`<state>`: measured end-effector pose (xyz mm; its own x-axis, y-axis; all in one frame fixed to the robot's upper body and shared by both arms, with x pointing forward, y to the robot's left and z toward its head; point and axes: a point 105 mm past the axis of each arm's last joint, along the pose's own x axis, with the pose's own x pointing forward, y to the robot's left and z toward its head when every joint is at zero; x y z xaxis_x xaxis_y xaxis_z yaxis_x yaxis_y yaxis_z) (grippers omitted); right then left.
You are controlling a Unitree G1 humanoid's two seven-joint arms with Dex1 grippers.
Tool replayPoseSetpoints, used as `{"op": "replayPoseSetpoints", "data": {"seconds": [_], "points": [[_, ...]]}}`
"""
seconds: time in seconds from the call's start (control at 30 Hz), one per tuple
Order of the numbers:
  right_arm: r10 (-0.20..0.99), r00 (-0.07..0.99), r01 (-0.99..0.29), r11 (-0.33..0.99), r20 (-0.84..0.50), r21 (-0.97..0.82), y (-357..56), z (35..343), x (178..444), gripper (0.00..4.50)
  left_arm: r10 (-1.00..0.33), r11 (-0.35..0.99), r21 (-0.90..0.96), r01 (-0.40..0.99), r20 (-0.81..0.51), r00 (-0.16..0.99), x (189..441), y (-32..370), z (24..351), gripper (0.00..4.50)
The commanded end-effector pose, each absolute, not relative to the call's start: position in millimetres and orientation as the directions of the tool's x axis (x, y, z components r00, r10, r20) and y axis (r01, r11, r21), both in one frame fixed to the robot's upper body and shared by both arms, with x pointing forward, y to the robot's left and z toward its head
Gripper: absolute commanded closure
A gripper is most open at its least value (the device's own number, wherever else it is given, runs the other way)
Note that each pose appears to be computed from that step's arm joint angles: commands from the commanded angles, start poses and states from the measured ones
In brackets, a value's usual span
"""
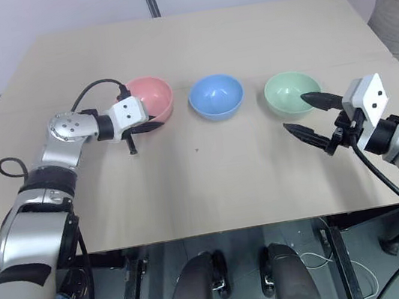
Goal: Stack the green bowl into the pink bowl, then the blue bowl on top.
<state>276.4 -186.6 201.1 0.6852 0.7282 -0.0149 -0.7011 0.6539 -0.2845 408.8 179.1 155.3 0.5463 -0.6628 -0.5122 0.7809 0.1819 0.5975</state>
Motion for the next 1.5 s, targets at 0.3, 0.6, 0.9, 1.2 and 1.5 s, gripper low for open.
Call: {"op": "replayPoseSetpoints", "data": {"seconds": [0.3, 0.6, 0.9, 1.2, 1.5], "points": [[0.723, 0.690, -0.676, 0.654, 0.020, -0.340, -188, 214, 273, 0.70, -0.847, -0.117, 0.652, 0.749, -0.460, 0.268, 368, 124, 206, 4.44], [0.721, 0.693, -0.673, 0.655, 0.019, -0.343, -187, 215, 271, 0.70, -0.727, -0.526, 0.481, 0.701, -0.683, -0.077, 282, 108, 176, 4.44], [0.718, 0.695, -0.670, 0.659, 0.022, -0.343, -187, 215, 271, 0.70, -0.613, -0.668, 0.427, 0.609, -0.781, -0.125, 270, 102, 152, 4.44], [0.716, 0.697, -0.666, 0.662, 0.029, -0.343, -185, 215, 271, 0.70, -0.635, -0.655, 0.521, 0.547, -0.772, -0.026, 293, 93, 151, 4.44], [0.713, 0.700, -0.663, 0.666, 0.032, -0.341, -185, 214, 272, 0.70, -0.668, -0.611, 0.563, 0.557, -0.744, 0.019, 300, 92, 154, 2.12]]}}
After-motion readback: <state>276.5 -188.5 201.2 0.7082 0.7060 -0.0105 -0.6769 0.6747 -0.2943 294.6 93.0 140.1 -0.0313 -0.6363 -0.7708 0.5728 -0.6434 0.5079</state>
